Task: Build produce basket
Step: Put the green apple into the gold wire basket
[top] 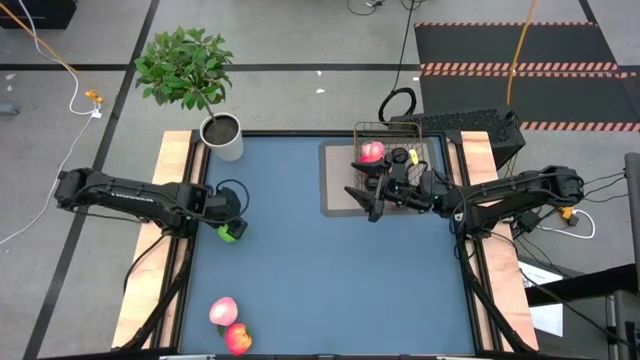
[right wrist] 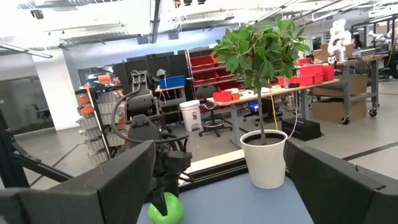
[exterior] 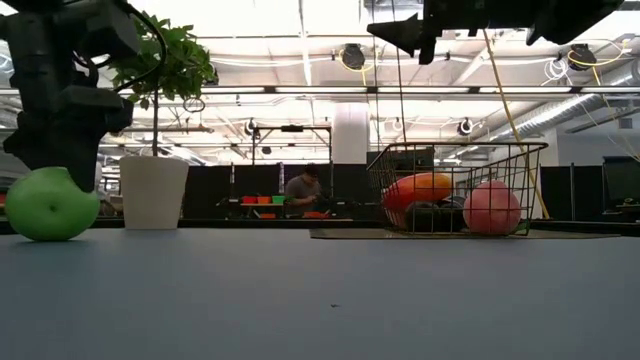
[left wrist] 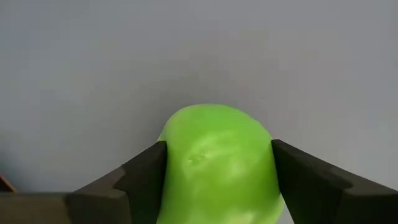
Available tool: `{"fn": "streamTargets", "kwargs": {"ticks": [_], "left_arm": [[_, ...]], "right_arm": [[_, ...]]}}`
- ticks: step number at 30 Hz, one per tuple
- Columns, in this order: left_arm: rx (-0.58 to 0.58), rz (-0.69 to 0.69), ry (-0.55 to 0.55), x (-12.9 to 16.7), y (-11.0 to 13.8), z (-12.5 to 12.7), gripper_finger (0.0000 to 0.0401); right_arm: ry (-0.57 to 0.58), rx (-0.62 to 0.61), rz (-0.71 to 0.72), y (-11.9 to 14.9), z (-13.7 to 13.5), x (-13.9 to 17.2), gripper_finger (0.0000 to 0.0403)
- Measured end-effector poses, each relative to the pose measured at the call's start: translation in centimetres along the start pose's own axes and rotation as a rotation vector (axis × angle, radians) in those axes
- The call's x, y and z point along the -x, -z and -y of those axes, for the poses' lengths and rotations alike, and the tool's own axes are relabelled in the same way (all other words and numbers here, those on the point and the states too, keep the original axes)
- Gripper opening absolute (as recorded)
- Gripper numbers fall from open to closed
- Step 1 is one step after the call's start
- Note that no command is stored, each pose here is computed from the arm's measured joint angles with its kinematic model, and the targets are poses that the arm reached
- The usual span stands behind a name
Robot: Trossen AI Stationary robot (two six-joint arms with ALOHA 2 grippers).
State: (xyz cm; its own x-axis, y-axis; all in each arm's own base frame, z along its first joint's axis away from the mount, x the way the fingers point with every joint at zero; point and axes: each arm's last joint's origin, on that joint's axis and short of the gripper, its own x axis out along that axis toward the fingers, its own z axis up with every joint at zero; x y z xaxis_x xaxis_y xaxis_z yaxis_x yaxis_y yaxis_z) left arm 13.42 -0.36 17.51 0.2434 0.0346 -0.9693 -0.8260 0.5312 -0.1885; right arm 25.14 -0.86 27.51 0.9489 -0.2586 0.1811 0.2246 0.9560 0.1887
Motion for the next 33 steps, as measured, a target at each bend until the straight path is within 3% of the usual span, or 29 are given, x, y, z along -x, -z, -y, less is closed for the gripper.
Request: {"fn": "streamTargets", "kwargs": {"ticks": [5,10,17,19,24,29,33], "left_arm": [[-0.018,0.041,0.043,0.2,-0.1,0.0,0.0284],[-0.038,0.127,0.058,1.0,-0.6,0.5,0.0262],[-0.126,0.309,0.264,2.2,-2.1,2.9,0.0258],[-0.173,0.378,0.335,2.7,-2.6,3.7,0.0267],[-0.302,0.616,0.509,4.5,-3.9,5.6,0.0273],[-0.397,0.803,0.603,6.0,-4.5,6.7,0.0258],[-0.435,0.856,0.617,6.4,-4.7,7.0,0.0262]], "right_arm": [[0.0,0.0,-0.001,0.0,0.0,0.0,0.035],[0.003,0.015,-0.026,0.3,0.0,0.0,0.035],[0.007,0.054,-0.078,1.3,0.1,-0.3,0.035],[-0.031,0.076,-0.099,1.6,0.0,-0.5,0.035],[-0.248,0.175,-0.182,3.2,-0.1,-0.9,0.035],[-0.286,0.251,-0.178,4.6,-0.1,-1.7,0.035],[-0.299,0.335,-0.174,5.7,-0.2,-2.1,0.035]]}}
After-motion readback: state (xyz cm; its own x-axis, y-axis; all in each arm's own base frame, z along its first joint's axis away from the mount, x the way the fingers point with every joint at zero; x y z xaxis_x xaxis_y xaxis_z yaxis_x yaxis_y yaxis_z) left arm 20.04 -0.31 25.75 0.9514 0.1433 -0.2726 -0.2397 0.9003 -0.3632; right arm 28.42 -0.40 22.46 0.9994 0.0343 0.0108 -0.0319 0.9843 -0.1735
